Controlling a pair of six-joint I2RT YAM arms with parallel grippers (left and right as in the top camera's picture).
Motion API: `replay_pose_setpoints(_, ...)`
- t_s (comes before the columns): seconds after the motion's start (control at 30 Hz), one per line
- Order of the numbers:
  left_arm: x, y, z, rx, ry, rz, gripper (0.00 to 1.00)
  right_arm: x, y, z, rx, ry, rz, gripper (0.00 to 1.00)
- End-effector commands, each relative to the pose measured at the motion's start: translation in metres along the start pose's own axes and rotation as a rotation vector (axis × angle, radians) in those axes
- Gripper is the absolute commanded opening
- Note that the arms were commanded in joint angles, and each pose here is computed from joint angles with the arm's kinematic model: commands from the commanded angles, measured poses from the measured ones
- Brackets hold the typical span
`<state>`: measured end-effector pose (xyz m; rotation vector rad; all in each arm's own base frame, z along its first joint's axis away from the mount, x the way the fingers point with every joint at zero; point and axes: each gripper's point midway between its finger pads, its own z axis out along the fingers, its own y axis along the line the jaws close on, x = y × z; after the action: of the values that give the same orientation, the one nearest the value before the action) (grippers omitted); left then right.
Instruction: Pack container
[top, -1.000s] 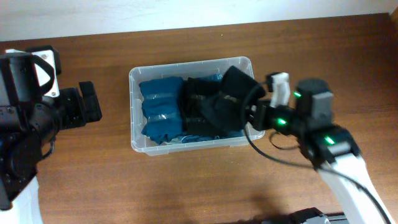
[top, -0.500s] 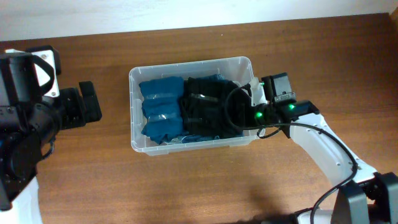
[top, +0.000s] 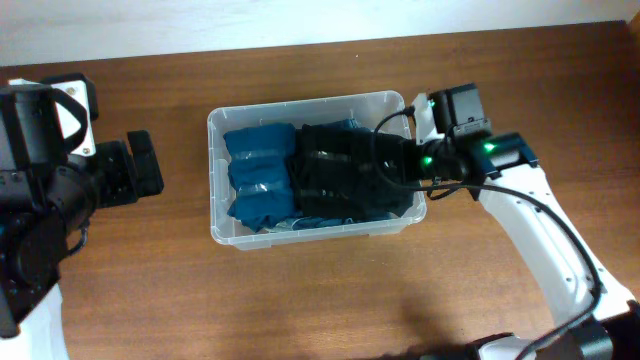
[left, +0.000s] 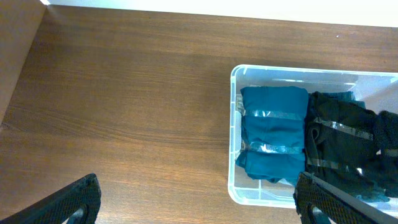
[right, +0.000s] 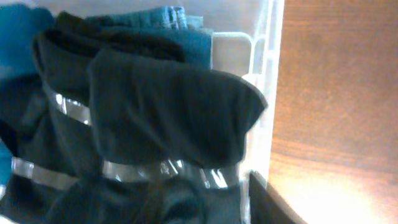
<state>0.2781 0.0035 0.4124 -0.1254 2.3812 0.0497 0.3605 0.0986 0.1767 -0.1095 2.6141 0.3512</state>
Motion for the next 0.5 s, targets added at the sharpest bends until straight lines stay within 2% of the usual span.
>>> replay_pose_setpoints(0.0,0.0,0.004,-0.004,-0.014,-0.011,-0.01,0.99,0.002,-0.009,0.0,0.05,0.01,-0.01,0.63)
replay_pose_setpoints(0.03,0.0,0.004,-0.004,-0.014,-0.011,-0.01,0.99,0.007,-0.01,0.004,0.053,0.034,-0.006,0.72)
replay_pose_setpoints(0.1,0.0,0.004,-0.004,-0.014,-0.011,-0.01,0.99,0.01,-0.011,0.004,0.055,0.047,-0.004,0.73)
replay_pose_setpoints(0.2,0.0,0.004,-0.004,-0.014,-0.011,-0.01,0.99,0.004,-0.001,-0.005,0.009,0.023,-0.008,0.64)
replay_pose_setpoints(0.3,0.0,0.004,-0.004,-0.014,-0.012,-0.01,0.99,0.0,0.02,-0.012,-0.081,0.011,-0.023,0.36)
replay_pose_setpoints(0.33,0.0,0.004,-0.004,-0.014,-0.011,-0.01,0.99,0.0,0.025,-0.011,-0.096,0.013,-0.032,0.31)
replay_pose_setpoints(0.47,0.0,0.004,-0.004,-0.014,-0.011,-0.01,0.99,0.009,0.056,-0.001,-0.127,0.039,-0.106,0.26)
